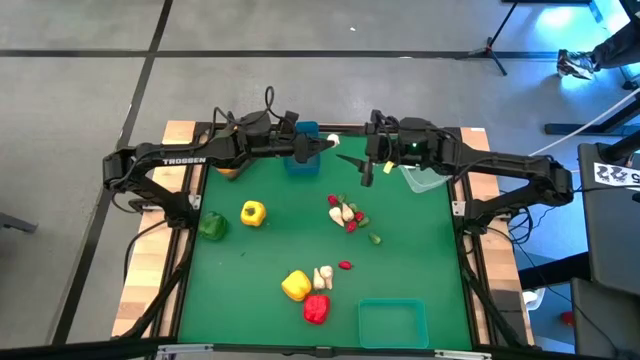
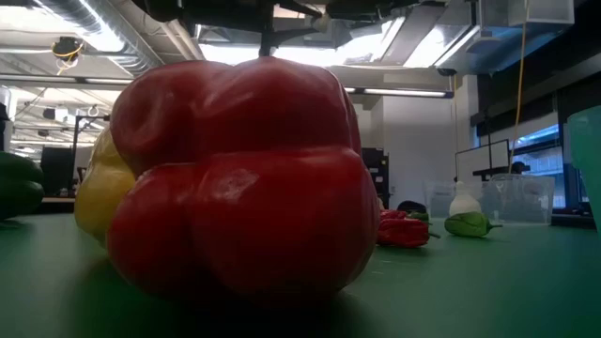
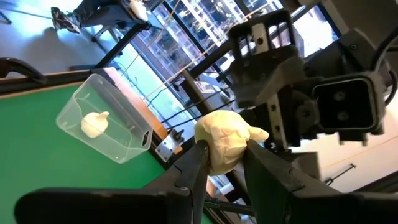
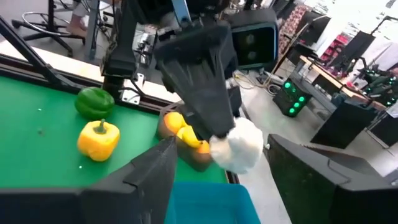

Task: Sort produce into baskets
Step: Put the white garlic into white transparent bin

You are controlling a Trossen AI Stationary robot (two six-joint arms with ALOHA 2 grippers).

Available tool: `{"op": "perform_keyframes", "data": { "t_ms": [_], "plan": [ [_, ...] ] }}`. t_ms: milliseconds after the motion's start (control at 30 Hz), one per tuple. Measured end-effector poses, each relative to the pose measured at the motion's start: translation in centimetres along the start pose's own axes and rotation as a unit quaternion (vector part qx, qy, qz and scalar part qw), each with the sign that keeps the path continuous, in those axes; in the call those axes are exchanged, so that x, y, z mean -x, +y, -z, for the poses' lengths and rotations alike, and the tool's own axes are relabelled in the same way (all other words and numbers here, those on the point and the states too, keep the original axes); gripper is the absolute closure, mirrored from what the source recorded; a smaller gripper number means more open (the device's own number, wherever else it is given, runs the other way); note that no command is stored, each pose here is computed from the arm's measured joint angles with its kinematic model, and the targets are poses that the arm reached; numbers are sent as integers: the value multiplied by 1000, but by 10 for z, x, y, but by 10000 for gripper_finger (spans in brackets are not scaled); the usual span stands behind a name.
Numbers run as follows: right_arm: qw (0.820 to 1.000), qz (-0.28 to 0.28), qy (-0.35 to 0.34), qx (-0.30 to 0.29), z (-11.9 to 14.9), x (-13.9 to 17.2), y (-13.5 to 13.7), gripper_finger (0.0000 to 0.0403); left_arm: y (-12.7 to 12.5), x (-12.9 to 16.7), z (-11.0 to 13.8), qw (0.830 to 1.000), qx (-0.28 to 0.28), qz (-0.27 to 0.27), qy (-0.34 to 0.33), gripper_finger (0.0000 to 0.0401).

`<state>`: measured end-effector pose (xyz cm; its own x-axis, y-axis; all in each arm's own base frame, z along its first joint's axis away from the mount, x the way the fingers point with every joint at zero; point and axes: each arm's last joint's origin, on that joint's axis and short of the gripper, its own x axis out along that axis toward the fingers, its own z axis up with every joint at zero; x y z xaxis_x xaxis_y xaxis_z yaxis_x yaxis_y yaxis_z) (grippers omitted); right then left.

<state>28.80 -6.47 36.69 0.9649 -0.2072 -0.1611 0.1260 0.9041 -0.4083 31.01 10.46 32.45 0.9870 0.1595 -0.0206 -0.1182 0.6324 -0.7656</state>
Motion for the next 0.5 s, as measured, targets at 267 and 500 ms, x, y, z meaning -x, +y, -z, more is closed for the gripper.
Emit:
{"op": "perform_keyframes", "data": {
  "t_ms": [267,500],
  "plan": [
    [999,35,24,7,5,-8,0,90,0,0,0,1000,-3,3,-2,307],
    [999,30,19,17,6,-11,0,84,0,0,0,1000,-3,2,-2,307]
  ]
}}
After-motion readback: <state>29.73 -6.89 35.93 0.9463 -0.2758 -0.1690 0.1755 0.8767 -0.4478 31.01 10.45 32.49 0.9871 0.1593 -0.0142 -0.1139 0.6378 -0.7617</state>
